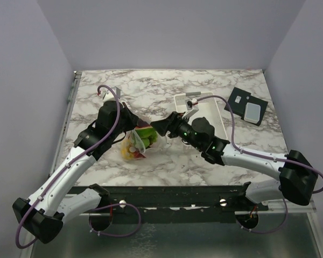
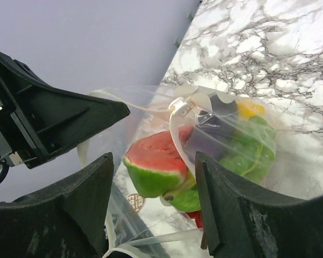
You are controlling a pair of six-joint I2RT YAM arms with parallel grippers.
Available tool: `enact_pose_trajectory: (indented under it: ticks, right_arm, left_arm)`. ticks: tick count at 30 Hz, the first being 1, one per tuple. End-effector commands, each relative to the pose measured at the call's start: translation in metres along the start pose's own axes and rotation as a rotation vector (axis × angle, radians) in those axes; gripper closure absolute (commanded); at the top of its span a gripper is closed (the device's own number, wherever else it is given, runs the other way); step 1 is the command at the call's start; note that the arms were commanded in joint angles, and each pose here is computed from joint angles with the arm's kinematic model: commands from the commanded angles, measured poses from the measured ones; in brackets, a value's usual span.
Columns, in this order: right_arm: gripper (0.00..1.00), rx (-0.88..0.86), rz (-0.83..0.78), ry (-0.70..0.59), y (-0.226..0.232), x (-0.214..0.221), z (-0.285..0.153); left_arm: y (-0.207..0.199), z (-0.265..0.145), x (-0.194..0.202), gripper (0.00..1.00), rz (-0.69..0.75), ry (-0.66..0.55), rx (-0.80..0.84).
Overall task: Place the food in the zip-top bag and seal the zipper
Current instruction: Place the fake fruit in the zipper food storage bag.
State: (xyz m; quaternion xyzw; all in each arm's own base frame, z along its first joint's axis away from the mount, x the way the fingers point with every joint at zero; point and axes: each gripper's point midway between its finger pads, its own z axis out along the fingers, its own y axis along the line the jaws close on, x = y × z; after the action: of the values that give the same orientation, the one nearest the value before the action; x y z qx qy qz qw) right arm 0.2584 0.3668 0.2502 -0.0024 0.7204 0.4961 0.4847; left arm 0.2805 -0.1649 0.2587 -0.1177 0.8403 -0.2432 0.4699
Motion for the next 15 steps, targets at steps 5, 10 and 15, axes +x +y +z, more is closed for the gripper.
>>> enact_pose_trajectory:
  ticks: [5,10,15]
  right_arm:
    - [0.37,0.069,-0.064,0.124,0.003,0.007,0.0]
    - [0.48,0.072,-0.092,0.175,0.005,0.012,-0.002]
    - [0.54,0.093,-0.123,0.232,0.001,0.019,-0.004]
  left_arm:
    - [-0.017,-0.013,-0.024,1.0,0.001,-0.084,0.068]
    - [-0.016,-0.014,-0.023,1.0,0.003,-0.083,0.066]
    - [-0.016,-0.014,-0.023,1.0,0.004,-0.083,0.066]
